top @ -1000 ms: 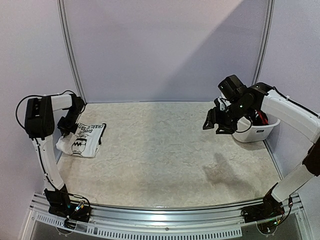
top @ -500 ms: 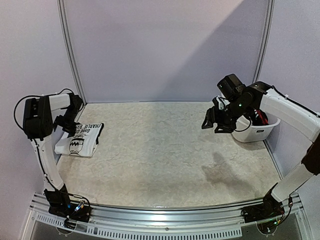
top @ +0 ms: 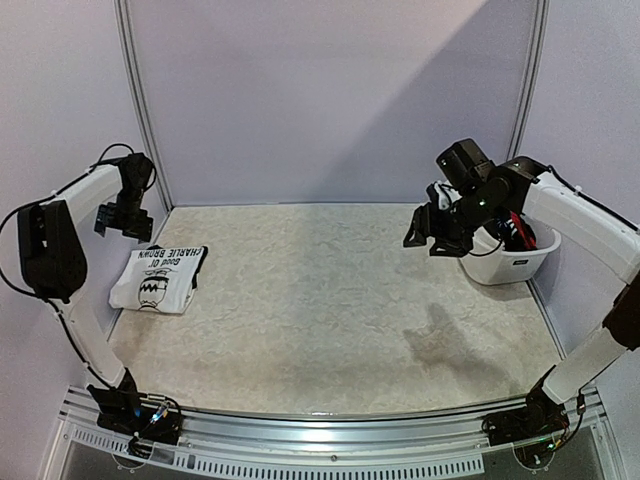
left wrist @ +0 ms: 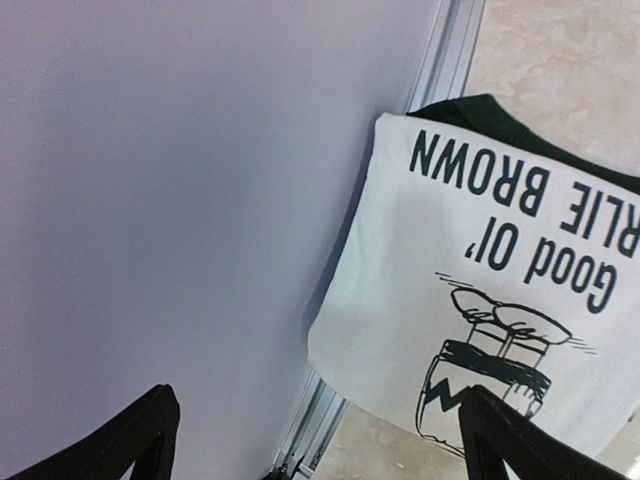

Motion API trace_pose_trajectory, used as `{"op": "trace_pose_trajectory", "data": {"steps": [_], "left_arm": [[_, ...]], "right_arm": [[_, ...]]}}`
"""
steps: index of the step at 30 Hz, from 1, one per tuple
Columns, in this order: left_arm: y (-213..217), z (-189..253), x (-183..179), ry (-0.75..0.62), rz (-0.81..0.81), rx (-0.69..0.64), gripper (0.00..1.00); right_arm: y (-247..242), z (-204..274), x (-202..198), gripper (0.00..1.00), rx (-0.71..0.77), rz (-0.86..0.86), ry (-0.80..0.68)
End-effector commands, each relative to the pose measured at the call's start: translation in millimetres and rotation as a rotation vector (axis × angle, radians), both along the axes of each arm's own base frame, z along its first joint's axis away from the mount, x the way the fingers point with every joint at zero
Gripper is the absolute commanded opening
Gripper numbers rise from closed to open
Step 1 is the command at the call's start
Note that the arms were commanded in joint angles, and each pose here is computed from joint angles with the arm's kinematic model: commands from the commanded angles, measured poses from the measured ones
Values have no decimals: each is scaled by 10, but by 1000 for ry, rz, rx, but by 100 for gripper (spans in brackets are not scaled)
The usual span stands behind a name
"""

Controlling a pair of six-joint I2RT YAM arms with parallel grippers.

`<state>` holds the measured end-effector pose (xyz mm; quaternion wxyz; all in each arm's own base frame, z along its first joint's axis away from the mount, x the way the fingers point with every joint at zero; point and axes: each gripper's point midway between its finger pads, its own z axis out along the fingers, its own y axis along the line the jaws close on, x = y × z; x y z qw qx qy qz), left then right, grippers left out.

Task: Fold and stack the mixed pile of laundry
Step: Pick up the crumpled shirt from the bin.

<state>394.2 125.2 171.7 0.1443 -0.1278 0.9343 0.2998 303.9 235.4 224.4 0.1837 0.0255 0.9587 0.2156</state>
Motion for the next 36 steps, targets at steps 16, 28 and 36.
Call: {"op": "trace_pose_trajectory", "data": {"steps": [16, 28, 36], "left_arm": [[-540, 1131, -380, -394, -96, -269, 100], [-934, 819, -468, -488, -117, -630, 100], [-1727, 763, -557, -382, -348, -819, 88]], "right_arm": [[-188, 989, 423, 85, -31, -116, -317], [-622, 1293, 483, 99, -109, -273, -441], [-990, 1076, 668, 99, -125, -364, -356]]}}
